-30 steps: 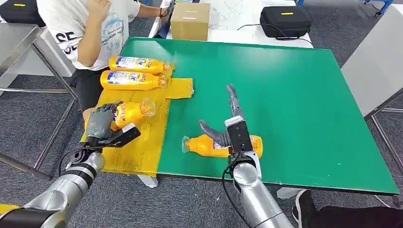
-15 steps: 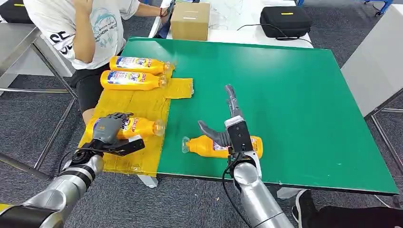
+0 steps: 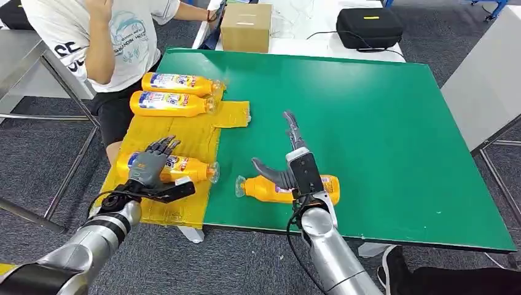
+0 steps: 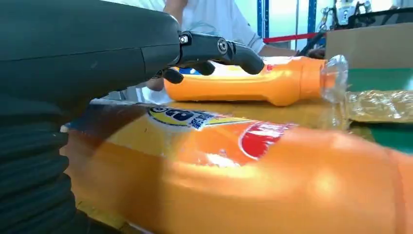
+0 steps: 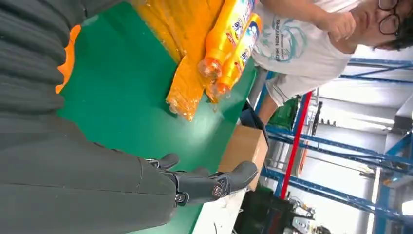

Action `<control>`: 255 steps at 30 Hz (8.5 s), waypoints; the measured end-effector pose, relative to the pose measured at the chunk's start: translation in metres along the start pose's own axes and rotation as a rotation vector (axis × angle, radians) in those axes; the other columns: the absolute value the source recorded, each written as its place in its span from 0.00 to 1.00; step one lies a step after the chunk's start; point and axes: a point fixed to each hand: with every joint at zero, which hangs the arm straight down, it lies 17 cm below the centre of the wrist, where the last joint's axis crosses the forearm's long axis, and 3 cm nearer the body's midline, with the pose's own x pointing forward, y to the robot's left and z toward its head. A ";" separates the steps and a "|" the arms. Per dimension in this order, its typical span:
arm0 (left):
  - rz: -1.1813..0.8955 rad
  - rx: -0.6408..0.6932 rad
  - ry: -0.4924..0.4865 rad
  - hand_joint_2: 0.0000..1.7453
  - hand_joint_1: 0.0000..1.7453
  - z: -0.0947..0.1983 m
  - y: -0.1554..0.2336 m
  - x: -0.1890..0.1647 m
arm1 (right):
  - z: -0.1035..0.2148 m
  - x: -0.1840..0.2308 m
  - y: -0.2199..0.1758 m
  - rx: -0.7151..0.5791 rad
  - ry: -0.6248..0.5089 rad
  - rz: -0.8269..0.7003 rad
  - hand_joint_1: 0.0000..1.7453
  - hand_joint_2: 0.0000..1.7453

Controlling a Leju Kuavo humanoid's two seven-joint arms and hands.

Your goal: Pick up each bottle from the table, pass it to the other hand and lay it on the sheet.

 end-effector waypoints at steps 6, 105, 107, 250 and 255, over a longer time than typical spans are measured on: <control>0.131 0.110 -0.044 1.00 0.00 -0.002 0.019 0.012 | 0.000 -0.008 0.002 0.015 0.029 0.017 0.00 1.00; 1.483 0.230 -0.181 1.00 0.00 -0.041 0.079 0.167 | 0.052 -0.100 -0.002 0.116 0.232 0.449 1.00 1.00; 1.503 0.214 -0.188 1.00 0.00 -0.041 0.079 0.174 | 0.048 -0.091 0.006 0.097 0.214 0.420 1.00 1.00; 0.707 0.252 -0.125 1.00 0.00 -0.010 0.070 0.045 | 0.009 -0.016 0.021 0.015 0.032 0.079 0.00 1.00; 0.935 0.319 -0.219 1.00 0.00 -0.004 0.100 0.073 | 0.007 -0.009 0.019 0.002 0.014 0.075 0.00 1.00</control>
